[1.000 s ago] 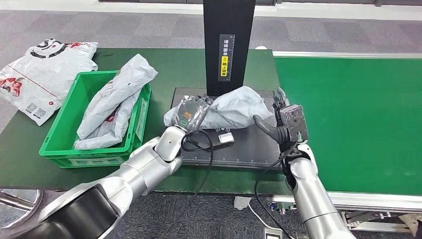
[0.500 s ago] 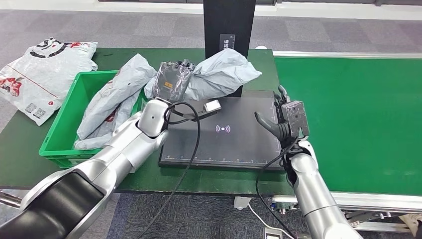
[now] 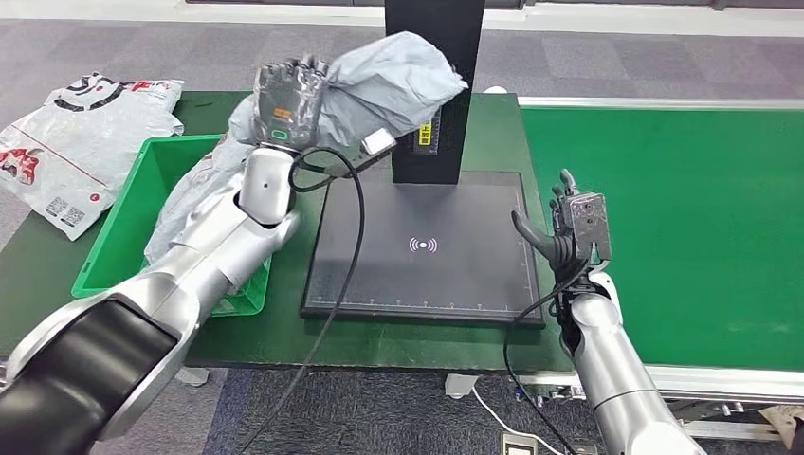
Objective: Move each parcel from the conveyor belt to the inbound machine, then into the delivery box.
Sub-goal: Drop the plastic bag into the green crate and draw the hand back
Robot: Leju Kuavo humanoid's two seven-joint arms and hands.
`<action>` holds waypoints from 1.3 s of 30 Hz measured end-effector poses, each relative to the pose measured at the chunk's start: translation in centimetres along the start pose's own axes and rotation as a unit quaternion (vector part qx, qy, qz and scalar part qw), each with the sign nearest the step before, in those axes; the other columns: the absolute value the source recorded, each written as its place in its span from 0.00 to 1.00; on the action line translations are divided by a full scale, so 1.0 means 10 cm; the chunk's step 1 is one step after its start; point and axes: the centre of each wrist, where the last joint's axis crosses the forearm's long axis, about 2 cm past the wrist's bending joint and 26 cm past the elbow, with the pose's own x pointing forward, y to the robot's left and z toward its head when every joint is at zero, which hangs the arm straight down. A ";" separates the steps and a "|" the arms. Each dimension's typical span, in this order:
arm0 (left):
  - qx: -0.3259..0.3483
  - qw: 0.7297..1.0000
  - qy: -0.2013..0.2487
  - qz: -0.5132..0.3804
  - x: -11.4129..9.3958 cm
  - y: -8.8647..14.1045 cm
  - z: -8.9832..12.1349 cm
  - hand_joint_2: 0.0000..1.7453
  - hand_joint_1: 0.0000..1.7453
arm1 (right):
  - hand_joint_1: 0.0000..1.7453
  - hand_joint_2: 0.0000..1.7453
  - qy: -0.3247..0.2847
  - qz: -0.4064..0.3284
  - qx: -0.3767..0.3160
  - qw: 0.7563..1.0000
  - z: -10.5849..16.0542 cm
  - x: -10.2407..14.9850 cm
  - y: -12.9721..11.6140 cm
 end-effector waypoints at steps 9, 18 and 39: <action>0.023 0.997 0.022 -0.066 -1.07 -0.04 -0.21 1.00 1.00 | 0.00 1.00 0.038 0.019 -0.031 0.999 0.41 -0.29 -0.43; -0.001 0.989 0.099 -0.106 -1.77 -0.29 0.28 1.00 1.00 | 0.00 1.00 0.056 0.028 -0.054 0.997 0.84 -0.35 -0.51; -0.145 0.963 0.144 -0.176 -2.14 -0.67 0.98 1.00 0.86 | 0.00 1.00 0.048 0.034 -0.051 0.997 0.91 -0.25 -0.64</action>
